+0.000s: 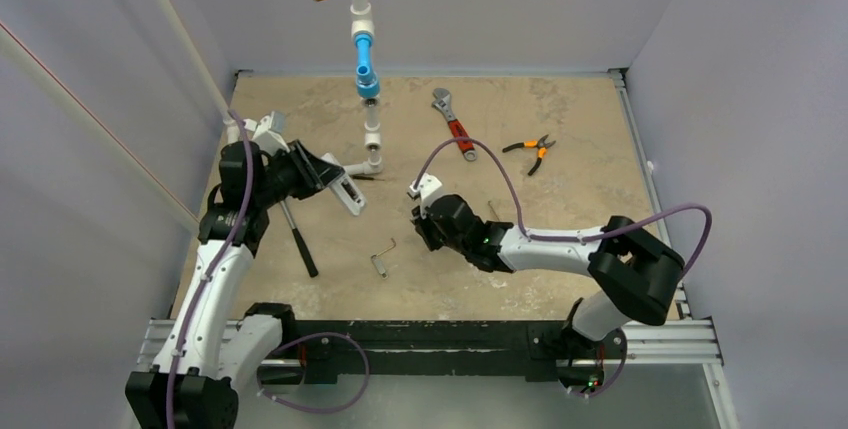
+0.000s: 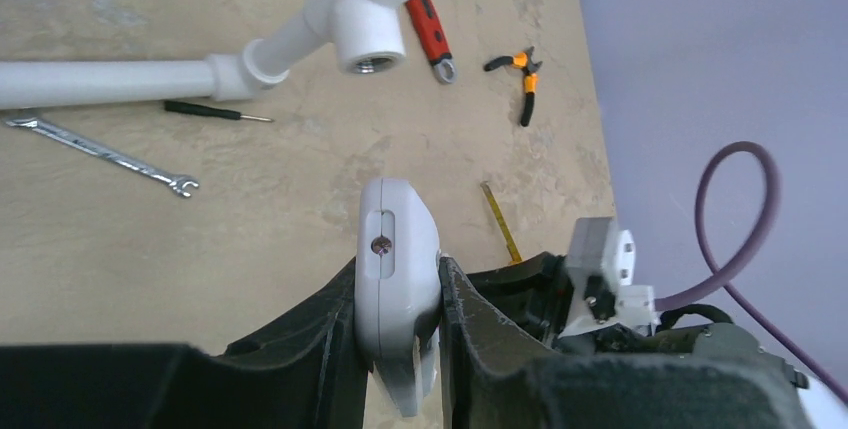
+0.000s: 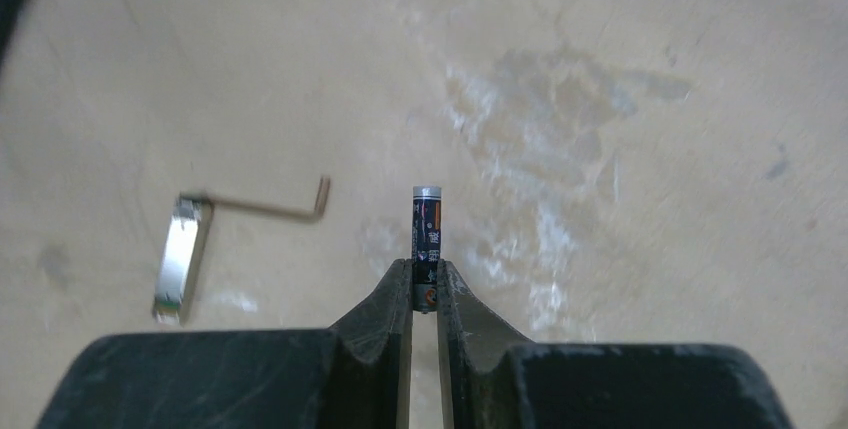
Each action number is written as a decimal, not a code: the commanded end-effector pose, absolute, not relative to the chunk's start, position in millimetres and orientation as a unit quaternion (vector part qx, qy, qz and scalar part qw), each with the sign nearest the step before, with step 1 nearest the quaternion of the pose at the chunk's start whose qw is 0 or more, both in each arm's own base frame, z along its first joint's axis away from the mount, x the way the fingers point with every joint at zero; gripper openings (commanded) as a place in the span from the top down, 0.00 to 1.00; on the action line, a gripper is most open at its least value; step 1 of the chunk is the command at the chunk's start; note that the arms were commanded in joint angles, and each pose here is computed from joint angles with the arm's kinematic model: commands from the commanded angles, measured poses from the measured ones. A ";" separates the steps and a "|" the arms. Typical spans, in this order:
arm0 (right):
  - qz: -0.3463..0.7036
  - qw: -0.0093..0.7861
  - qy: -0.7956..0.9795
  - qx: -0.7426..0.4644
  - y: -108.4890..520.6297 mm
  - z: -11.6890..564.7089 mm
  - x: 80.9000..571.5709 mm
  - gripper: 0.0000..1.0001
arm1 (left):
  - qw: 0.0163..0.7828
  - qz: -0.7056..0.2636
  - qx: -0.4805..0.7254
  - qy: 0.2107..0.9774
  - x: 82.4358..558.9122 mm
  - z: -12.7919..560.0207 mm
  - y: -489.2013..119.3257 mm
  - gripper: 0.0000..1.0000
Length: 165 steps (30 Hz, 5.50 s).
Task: Load the batteries into the remote control
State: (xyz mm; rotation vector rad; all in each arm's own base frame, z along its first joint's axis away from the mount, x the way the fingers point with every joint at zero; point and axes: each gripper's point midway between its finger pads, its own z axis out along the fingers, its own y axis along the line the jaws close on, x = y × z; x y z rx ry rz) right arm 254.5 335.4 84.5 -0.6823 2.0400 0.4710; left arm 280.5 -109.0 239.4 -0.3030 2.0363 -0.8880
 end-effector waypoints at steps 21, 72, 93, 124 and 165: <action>0.135 0.357 0.849 -0.364 287.1 20.0 208.4 0.76 | 0.461 -0.419 -0.066 0.779 291.0 256.8 -136.5 1.00; 0.291 0.759 0.344 -0.470 267.1 302.0 132.3 1.00 | 0.511 -0.576 0.252 0.586 208.6 334.9 -248.8 1.00; 0.265 0.757 0.335 -0.494 270.7 310.1 135.5 1.00 | 0.507 -0.594 0.285 0.556 192.0 343.2 -253.1 1.00; 0.208 0.545 0.746 -0.320 261.4 275.4 211.6 1.00 | 0.424 -0.594 -0.011 0.684 277.7 245.3 -258.9 1.00; 0.297 0.362 0.832 -0.297 312.4 235.8 233.0 1.00 | 0.406 -0.594 -0.041 0.693 275.1 233.0 -260.2 1.00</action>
